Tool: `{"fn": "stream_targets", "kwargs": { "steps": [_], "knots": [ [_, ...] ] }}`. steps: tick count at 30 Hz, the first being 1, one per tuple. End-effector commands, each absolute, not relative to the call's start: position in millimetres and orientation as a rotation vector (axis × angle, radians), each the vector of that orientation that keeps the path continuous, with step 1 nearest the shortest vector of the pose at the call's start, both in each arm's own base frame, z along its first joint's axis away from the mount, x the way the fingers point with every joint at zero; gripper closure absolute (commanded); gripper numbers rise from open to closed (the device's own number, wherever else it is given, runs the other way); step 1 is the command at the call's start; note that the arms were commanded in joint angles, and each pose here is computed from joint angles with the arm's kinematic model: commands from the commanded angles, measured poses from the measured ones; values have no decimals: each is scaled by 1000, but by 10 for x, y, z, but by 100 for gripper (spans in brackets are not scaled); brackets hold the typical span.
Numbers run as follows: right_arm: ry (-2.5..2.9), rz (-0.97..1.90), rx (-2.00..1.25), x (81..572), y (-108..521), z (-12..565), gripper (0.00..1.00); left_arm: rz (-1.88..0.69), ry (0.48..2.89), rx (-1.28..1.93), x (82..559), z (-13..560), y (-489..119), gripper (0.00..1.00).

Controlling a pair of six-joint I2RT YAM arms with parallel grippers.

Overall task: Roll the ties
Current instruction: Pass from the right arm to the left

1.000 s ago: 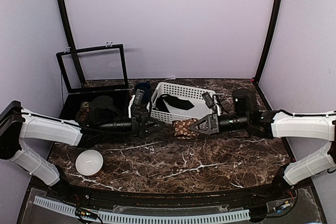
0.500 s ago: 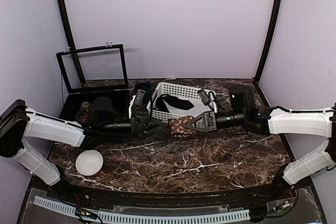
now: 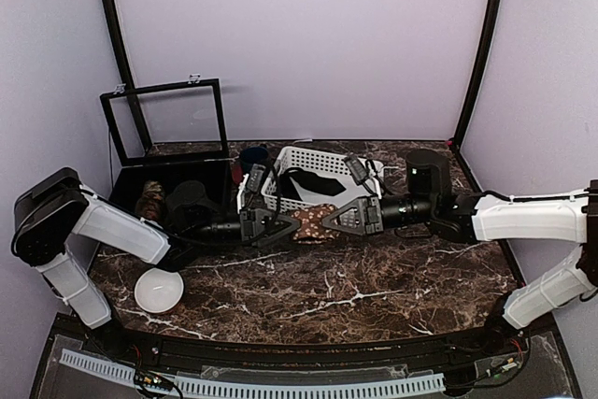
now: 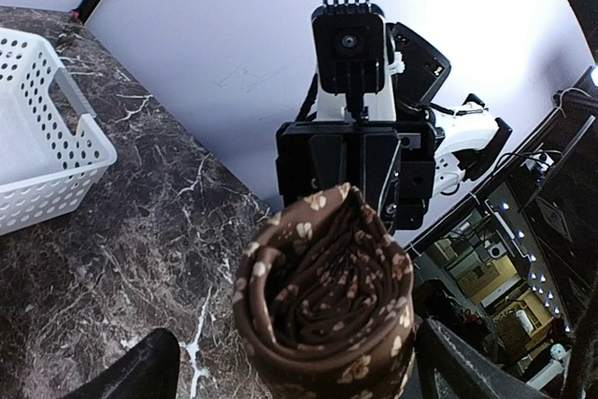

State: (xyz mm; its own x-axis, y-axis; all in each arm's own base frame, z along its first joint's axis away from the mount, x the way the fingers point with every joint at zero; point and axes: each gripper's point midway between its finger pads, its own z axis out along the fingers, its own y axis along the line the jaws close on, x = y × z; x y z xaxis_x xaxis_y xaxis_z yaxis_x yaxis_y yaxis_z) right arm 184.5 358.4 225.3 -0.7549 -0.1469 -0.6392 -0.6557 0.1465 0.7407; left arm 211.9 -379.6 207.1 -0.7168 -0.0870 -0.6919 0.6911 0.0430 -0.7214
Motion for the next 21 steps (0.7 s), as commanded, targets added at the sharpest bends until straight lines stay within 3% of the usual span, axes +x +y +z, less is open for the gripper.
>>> {"fn": "stream_targets", "kwargs": {
  "steps": [1, 21],
  "knots": [
    [1904, 1694, -826, 1799, 3699, 2476, 100, -1849, 1607, 649, 2016, 2360, -3850, 13],
    [1920, 1699, -835, 1781, 3739, 2451, 100, -1891, 1569, 643, 1955, 2397, -4014, 24]
  ]
}}
